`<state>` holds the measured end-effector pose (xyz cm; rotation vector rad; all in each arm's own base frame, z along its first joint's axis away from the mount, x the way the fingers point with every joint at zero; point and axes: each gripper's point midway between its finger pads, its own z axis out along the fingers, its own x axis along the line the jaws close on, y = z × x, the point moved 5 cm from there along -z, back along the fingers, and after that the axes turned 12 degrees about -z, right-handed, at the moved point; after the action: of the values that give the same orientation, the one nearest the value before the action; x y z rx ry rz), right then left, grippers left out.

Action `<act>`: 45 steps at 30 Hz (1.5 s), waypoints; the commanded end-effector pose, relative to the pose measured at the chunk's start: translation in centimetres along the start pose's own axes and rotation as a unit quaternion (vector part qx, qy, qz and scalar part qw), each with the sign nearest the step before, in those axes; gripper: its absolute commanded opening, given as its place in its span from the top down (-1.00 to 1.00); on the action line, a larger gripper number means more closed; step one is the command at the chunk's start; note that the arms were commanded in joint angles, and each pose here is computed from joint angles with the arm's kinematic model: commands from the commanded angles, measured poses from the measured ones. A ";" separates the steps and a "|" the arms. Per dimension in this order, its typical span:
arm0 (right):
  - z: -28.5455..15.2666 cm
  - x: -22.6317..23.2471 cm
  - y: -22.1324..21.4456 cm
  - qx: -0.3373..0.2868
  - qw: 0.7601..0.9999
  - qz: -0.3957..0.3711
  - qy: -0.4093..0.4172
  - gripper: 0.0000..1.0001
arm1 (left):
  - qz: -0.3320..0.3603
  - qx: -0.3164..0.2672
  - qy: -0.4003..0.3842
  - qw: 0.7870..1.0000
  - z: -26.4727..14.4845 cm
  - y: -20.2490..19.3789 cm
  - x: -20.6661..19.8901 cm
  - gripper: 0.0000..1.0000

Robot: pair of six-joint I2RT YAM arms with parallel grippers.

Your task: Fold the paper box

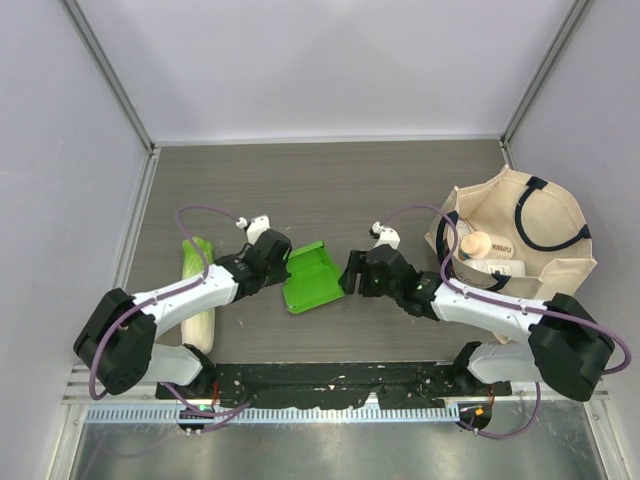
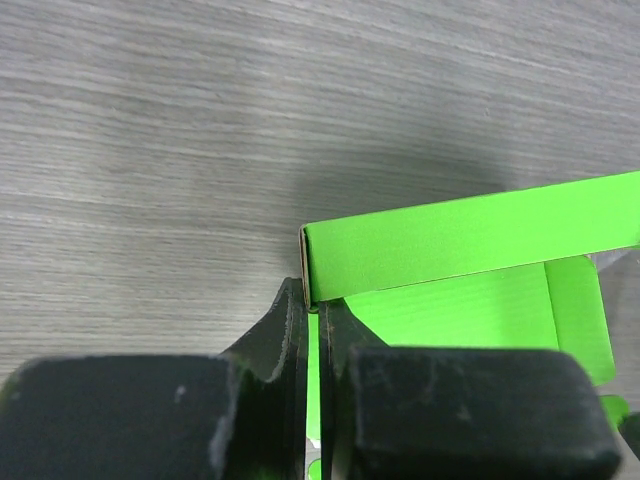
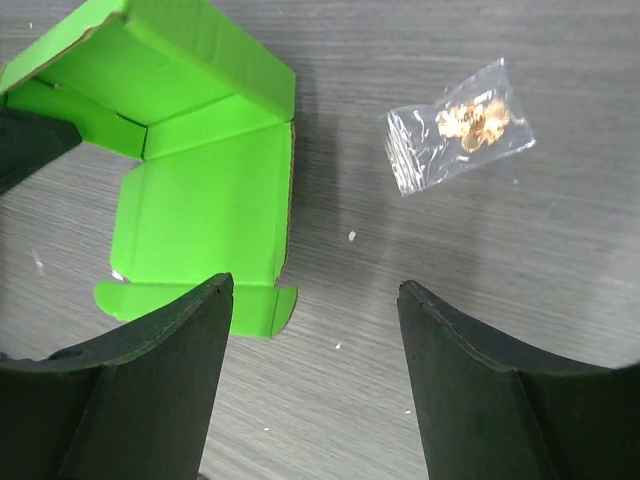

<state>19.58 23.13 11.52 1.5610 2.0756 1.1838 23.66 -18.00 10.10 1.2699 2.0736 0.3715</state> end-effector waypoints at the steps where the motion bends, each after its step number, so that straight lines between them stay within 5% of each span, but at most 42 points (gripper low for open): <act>1: 0.9 1.8 1.7 -0.007 0.987 0.143 0.068 -0.43 | -0.016 0.025 -0.017 0.999 -0.9 -0.2 -0.3 1.00; 4: 2.2 3.1 1.2 0.014 0.979 0.181 0.098 -0.37 | -0.026 0.030 -0.021 0.999 -1.0 -0.4 -0.3 1.00; 10: 3.4 4.8 -0.2 0.058 0.967 0.211 0.132 0.06 | -0.037 0.035 -0.029 0.998 -1.3 -0.5 -0.3 0.83; 11: 3.4 4.6 -0.4 0.059 0.966 0.216 0.126 0.39 | -0.030 0.037 -0.036 0.998 -1.6 -0.4 -0.4 0.58; 13: 3.3 4.1 -0.6 0.068 0.967 0.223 0.103 0.59 | -0.014 0.044 -0.048 0.998 -2.1 -0.5 -0.4 0.24; 14: 3.4 3.6 -0.4 0.070 0.967 0.228 0.091 0.67 | 0.009 0.051 -0.081 0.995 -3.3 -0.3 -0.7 -0.14; 17: 3.5 3.0 -0.1 0.103 0.962 0.236 0.093 0.81 | 0.043 0.058 -0.135 0.988 -6.4 -0.1 -0.4 -0.39; 20: 3.5 2.6 0.4 0.137 0.962 0.217 0.091 0.82 | 0.093 0.069 -0.198 0.973 -9.6 0.1 -0.4 -0.41; 23: 3.2 2.0 1.7 0.160 0.960 0.211 0.094 0.82 | 0.145 0.101 -0.307 0.935 -14.1 -0.5 -2.0 -0.42; 26: 2.8 1.8 3.0 0.165 0.957 0.213 0.102 0.82 | 0.217 0.090 -0.339 0.911 -16.2 -1.7 -4.3 -0.68; 28: 2.6 2.0 3.8 0.177 0.954 0.212 0.113 0.81 | 0.284 0.023 -0.283 0.916 -14.8 -1.3 -5.3 -0.76; 34: 2.6 2.5 4.2 0.211 0.937 0.237 0.143 0.81 | 0.472 -0.023 -0.202 0.858 -12.0 -5.7 -8.8 -0.85; 45: 2.3 2.7 4.3 0.218 0.932 0.250 0.144 0.82 | 0.512 -0.056 -0.096 0.852 -7.8 -6.5 -10.3 -0.54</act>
<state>22.80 26.49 12.67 2.3534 2.3088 1.1871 15.68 -28.70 14.90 2.2143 1.0041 0.6363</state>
